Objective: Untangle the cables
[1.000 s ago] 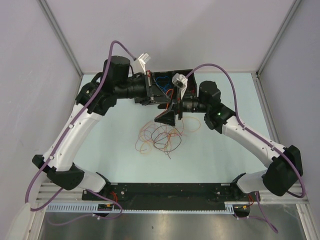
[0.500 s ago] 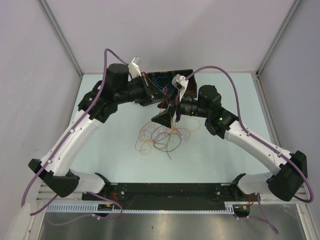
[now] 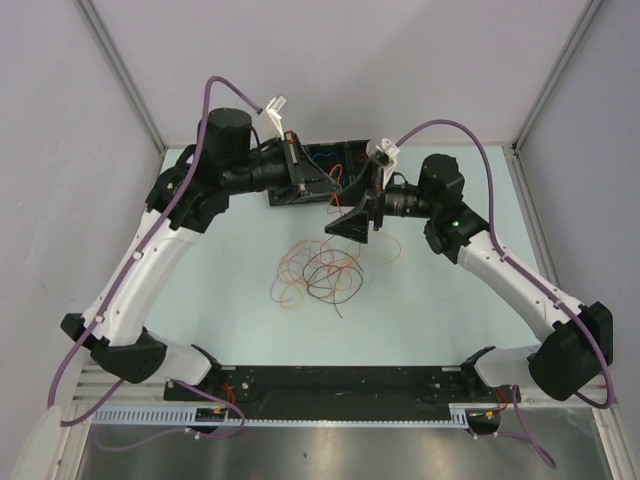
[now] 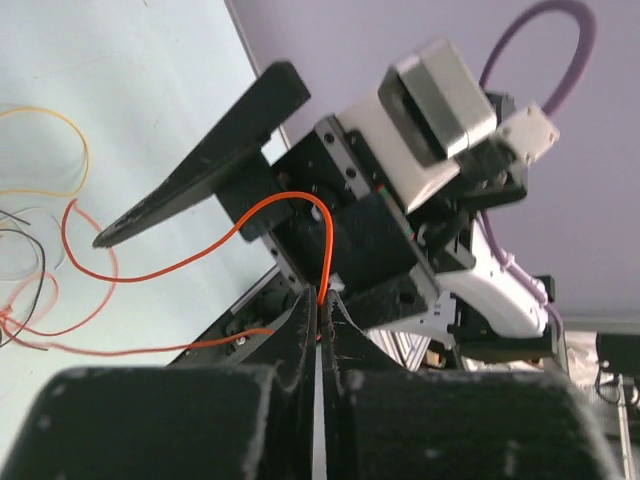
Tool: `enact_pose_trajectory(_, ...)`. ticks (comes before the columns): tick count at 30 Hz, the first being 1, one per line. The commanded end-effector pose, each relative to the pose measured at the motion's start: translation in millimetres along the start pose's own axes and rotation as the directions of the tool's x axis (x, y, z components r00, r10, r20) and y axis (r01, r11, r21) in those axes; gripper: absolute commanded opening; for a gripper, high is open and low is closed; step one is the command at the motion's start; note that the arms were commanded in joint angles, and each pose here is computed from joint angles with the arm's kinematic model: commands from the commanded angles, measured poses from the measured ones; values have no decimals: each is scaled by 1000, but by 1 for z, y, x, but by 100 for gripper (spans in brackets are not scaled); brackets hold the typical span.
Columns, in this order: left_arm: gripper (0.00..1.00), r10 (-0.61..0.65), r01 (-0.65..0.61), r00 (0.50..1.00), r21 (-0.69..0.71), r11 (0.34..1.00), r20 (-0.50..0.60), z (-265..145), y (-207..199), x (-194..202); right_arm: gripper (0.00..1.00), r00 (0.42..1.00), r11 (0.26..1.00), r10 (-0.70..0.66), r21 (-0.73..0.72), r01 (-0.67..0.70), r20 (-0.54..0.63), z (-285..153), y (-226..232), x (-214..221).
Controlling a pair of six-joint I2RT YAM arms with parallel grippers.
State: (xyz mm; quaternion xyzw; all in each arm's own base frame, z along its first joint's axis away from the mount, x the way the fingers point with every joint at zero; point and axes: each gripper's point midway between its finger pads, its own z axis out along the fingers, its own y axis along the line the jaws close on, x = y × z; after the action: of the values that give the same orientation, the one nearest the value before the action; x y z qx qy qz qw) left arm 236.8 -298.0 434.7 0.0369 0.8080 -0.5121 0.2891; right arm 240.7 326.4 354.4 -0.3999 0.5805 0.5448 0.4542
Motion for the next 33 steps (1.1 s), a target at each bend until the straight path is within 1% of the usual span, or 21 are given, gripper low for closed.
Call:
enact_pose_trajectory(1, 0, 37, -36, 996, 17, 999, -81, -6, 0, 13, 88, 999, 990, -52, -128, 53, 12, -7, 20, -12)
enact_pose_trajectory(6, 0, 21, -19, 997, 24, 1000, -77, -2, 4, 14, 84, 999, 991, -36, -128, 36, 4, -4, 19, -9)
enact_pose_trajectory(9, 0, 22, -18, 997, 45, 999, -81, 0, -1, 12, 80, 999, 991, -38, -129, 38, 2, -1, 20, -7)
enact_pose_trajectory(10, 0, 22, -18, 996, 49, 999, -85, 0, -2, 13, 75, 999, 991, -41, -127, 41, 2, -1, 20, -7)
enact_pose_trajectory(12, 0, 26, -21, 996, 57, 998, -80, -1, -5, 11, 71, 999, 991, -42, -129, 42, -1, -1, 20, -6)
enact_pose_trajectory(13, 0, 28, -24, 996, 54, 998, -82, -1, -5, 11, 66, 999, 991, -41, -127, 40, -4, -1, 19, -5)
enact_pose_trajectory(15, 0, 32, -27, 996, 61, 998, -80, -4, -9, 10, 63, 999, 991, -45, -130, 43, -11, -1, 19, -2)
enact_pose_trajectory(18, 0, 40, -35, 996, 67, 997, -81, -6, -11, 10, 61, 999, 990, -44, -134, 41, -17, -2, 18, 0)
enact_pose_trajectory(21, 0, 45, -40, 996, 60, 997, -82, -7, -11, 9, 54, 999, 989, -49, -138, 46, -15, -3, 19, -2)
enact_pose_trajectory(22, 0, 49, -44, 995, 63, 997, -83, -9, -13, 9, 49, 999, 989, -50, -140, 48, -14, -4, 20, -2)
enact_pose_trajectory(27, 0, 57, -52, 995, 61, 997, -80, -10, -16, 7, 48, 999, 988, -44, -149, 41, -21, -5, 22, -1)
enact_pose_trajectory(33, 0, 64, -59, 996, 66, 996, -68, -10, -20, 0, 41, 999, 989, -33, -147, 27, -36, -3, 21, 4)
